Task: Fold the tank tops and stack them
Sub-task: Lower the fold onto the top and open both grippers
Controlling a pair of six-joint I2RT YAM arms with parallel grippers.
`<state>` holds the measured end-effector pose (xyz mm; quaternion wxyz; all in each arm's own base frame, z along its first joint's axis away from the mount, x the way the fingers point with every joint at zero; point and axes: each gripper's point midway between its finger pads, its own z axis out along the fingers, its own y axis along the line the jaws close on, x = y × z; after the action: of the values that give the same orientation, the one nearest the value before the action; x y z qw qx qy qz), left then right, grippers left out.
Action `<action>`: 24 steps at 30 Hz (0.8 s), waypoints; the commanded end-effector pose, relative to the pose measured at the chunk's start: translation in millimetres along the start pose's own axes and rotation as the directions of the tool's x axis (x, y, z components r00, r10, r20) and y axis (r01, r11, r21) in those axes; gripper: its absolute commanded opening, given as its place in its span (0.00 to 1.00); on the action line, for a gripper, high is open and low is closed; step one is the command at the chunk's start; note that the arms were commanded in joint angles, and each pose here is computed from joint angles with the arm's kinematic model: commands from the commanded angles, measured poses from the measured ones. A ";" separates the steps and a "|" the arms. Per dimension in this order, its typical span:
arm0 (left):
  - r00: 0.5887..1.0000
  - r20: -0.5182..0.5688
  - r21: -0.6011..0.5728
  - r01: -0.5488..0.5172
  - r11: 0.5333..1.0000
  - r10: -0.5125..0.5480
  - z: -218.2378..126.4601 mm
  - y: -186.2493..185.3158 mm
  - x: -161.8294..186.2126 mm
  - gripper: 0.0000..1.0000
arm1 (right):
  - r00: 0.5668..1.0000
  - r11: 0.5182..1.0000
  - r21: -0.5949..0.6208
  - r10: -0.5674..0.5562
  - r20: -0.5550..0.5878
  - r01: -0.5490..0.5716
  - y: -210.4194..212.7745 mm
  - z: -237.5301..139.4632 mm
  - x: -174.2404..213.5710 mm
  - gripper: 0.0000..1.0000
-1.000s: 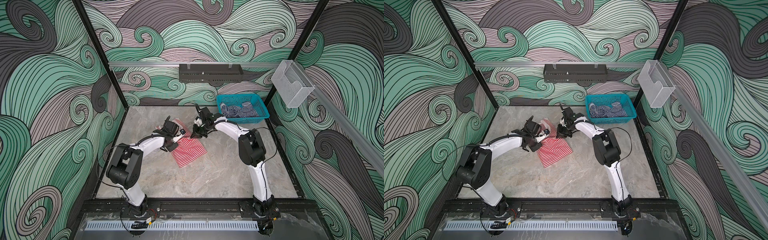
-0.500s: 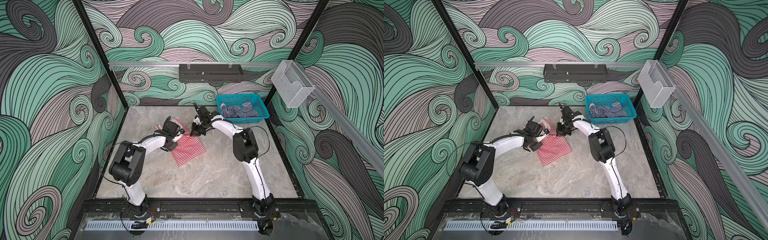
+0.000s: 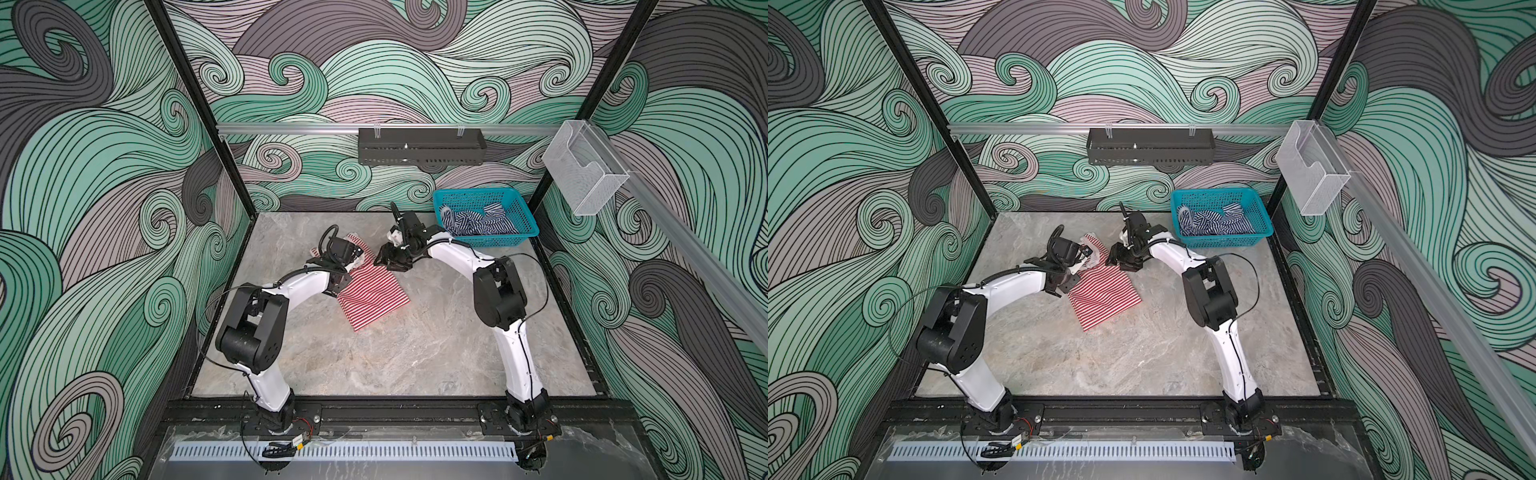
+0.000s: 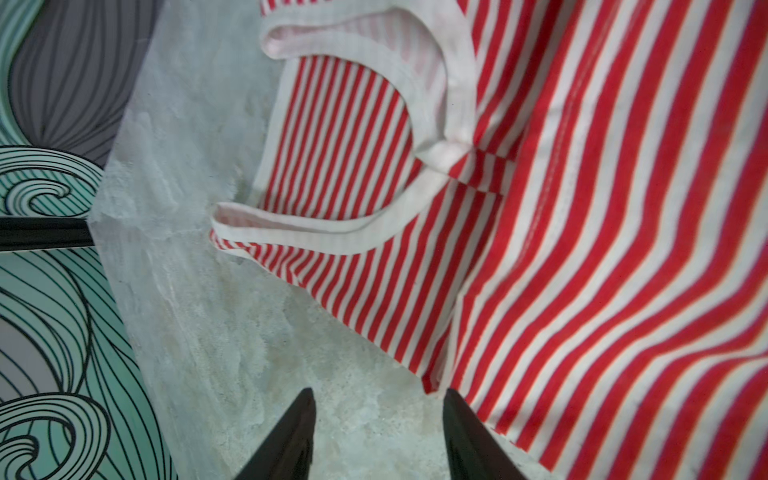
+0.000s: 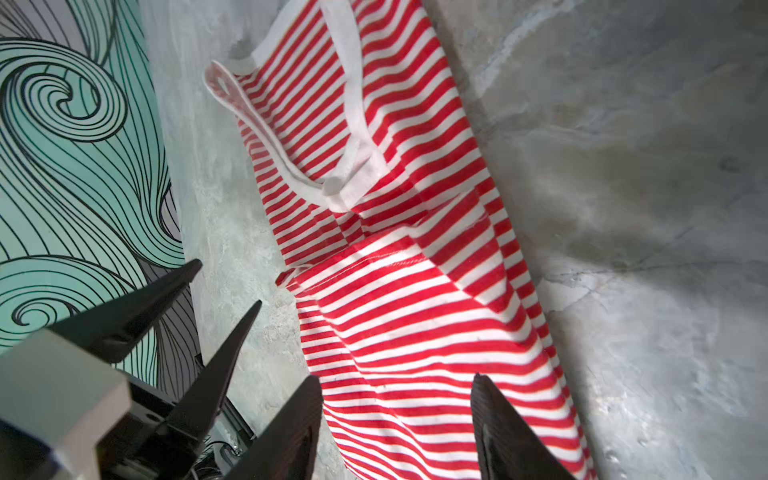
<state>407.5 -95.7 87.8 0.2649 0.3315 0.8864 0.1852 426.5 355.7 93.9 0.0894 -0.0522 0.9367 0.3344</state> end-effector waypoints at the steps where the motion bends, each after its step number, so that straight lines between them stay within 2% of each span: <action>1: 0.996 0.067 0.002 0.065 0.998 -0.065 -24.3 14.8 -13.8 0.54 | 0.995 0.997 -0.004 -0.076 0.072 0.076 23.1 -17.5 -1.6 0.51; 3: 0.996 0.061 0.104 0.054 0.993 -0.060 -27.8 -2.6 -12.6 0.54 | 0.995 0.996 0.008 -0.085 0.050 0.085 21.7 -8.5 6.7 0.40; 5: 0.997 0.055 0.220 0.033 0.975 -0.047 -28.4 -24.3 -11.3 0.51 | 0.997 0.997 0.022 -0.080 0.023 0.080 18.8 2.5 11.3 0.23; 9: 0.999 0.022 0.346 0.031 0.938 -0.041 -20.9 -50.6 -11.8 0.43 | 0.999 0.997 0.053 -0.050 0.000 0.050 7.9 22.3 9.8 0.01; 12: 0.999 -0.007 0.358 0.035 0.933 -0.034 -4.1 -57.8 -12.1 0.39 | 0.998 0.995 0.085 -0.054 0.026 0.051 -1.5 30.5 -0.2 0.00; 18: 0.985 -0.168 0.340 0.026 0.940 0.033 27.3 -62.2 6.5 0.34 | 1.000 0.996 0.093 -0.020 0.017 0.018 -17.5 52.8 -17.2 0.00; 21: 0.977 -0.205 0.303 0.005 0.953 0.060 33.6 -59.8 19.6 0.35 | 1.000 0.991 0.131 0.024 0.004 -0.024 -36.9 59.3 -20.3 0.00; 24: 0.966 -0.248 0.216 -0.021 0.976 0.076 43.0 -49.5 32.8 0.37 | 0.998 0.988 0.143 0.065 -0.010 -0.063 -53.2 67.1 -21.6 0.03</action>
<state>392.2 -123.6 22.3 0.1312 0.3564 0.9213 0.0837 461.7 371.8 27.9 0.0931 -0.0436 0.9521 0.2879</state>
